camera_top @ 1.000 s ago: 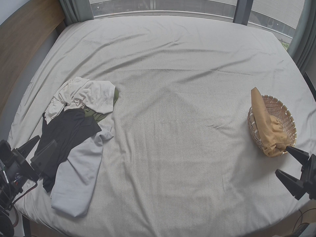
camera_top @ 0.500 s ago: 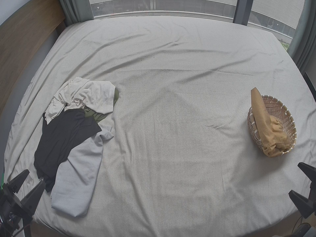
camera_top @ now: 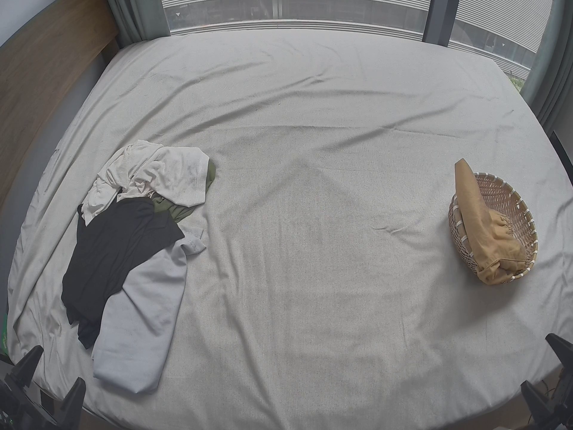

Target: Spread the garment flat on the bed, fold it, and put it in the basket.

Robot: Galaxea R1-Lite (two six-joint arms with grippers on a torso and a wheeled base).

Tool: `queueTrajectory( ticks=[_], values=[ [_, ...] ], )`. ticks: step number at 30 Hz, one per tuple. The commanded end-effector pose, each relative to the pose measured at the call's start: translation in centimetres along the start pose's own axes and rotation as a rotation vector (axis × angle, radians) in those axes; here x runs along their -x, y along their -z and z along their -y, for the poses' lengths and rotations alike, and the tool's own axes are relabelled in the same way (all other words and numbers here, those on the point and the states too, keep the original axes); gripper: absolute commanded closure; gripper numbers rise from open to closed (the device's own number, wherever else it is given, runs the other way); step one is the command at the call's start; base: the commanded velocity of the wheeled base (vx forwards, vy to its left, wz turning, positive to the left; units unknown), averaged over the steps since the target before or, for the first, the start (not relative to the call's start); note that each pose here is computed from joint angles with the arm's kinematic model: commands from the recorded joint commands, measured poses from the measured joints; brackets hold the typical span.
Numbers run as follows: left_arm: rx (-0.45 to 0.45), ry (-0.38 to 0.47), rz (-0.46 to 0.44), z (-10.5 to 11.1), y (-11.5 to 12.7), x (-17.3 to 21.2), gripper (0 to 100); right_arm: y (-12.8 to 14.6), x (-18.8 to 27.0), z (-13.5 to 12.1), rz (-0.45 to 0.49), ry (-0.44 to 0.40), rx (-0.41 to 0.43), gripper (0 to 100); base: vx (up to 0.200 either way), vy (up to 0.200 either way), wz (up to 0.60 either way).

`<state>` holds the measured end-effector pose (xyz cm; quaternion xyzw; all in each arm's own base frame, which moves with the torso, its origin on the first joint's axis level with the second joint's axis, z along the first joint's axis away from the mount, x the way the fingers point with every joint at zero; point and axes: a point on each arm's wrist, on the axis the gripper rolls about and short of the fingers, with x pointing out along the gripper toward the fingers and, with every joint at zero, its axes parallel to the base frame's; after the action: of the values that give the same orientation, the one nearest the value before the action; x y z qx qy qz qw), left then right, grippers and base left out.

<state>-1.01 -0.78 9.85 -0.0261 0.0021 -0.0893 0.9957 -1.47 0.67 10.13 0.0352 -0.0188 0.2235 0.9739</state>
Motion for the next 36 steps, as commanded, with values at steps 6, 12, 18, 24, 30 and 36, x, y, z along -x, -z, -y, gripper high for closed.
queueTrajectory(
  ticks=[6, 12, 18, 24, 30, 36],
  values=[
    [-0.045, -0.12, -0.02, -0.2, 1.4, 0.6, 0, 1.9, 0.5, 0.7, -0.098, 0.343, 0.071, 0, 0.0, 0.0, 0.0],
    [-0.031, 0.047, -0.03, 0.2, 1.4, 0.6, 0, 2.0, 0.5, 0.9, -0.104, 0.396, 0.037, 0, 0.0, 0.0, 0.0],
    [-0.026, 0.205, -0.047, 0.1, 1.5, 0.8, 0, 2.4, 0.5, 0.9, -0.136, 0.388, 0.029, 0, 0.0, 0.0, 0.0],
    [-0.036, 0.02, 0.024, -0.1, 1.7, 1.3, 0, 2.4, 0.5, 0.9, -0.134, 0.39, 0.026, 0, 0.0, 0.0, 0.0],
    [-0.052, -0.179, 0.017, -0.6, 2.1, 1.4, 0, 2.4, 0.5, 0.8, -0.138, 0.383, 0.037, 0, 0.0, 0.0, 0.0],
    [-0.042, -0.2, 0.006, -0.7, 2.3, 1.4, 0, 2.4, 0.5, 0.8, -0.141, 0.343, 0.063, 0, 0.0, 0.0, 0.0]
  ],
)
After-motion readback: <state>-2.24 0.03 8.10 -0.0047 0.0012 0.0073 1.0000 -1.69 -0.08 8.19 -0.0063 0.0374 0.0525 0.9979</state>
